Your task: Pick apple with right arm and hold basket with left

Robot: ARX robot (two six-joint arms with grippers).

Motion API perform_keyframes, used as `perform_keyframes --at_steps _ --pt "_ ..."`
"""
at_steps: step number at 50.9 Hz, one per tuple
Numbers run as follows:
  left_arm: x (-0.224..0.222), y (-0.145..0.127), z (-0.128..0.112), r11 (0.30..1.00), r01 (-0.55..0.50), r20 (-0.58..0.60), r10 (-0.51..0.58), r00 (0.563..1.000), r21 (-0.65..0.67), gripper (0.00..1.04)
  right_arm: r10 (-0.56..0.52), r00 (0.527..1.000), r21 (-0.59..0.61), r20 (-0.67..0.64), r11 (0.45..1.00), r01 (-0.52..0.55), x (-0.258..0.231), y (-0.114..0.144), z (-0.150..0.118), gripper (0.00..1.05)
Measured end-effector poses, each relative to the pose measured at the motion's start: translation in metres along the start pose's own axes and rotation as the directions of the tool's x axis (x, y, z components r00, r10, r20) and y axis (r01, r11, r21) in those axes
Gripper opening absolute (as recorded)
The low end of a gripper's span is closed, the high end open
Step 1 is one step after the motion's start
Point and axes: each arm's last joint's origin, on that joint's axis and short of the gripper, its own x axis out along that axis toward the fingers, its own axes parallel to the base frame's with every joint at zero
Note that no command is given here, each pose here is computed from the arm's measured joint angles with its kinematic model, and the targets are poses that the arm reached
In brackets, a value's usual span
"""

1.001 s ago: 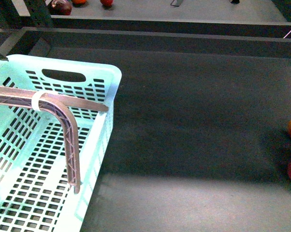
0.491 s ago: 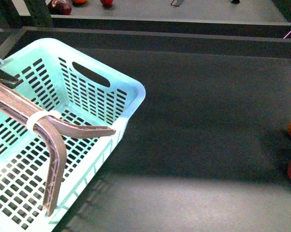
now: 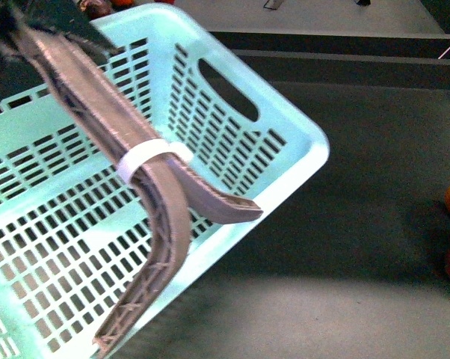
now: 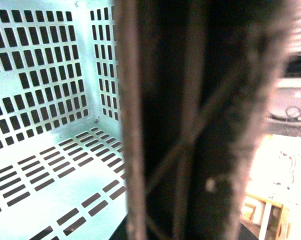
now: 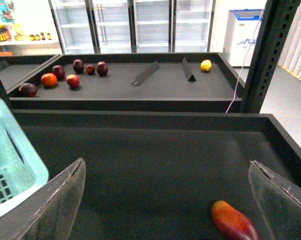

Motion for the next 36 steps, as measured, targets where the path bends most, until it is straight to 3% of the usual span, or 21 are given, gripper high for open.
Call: perform_keyframes --at_steps 14,36 --pt "-0.001 -0.045 -0.035 0.982 0.141 -0.129 -0.125 0.984 0.126 0.06 0.000 1.000 0.000 0.000 1.000 0.000 0.000 0.000 0.000 0.96" --pt "-0.009 -0.054 -0.037 0.972 0.167 -0.132 -0.146 0.980 0.165 0.06 0.000 1.000 0.000 0.000 1.000 0.000 0.000 0.000 0.000 0.96"
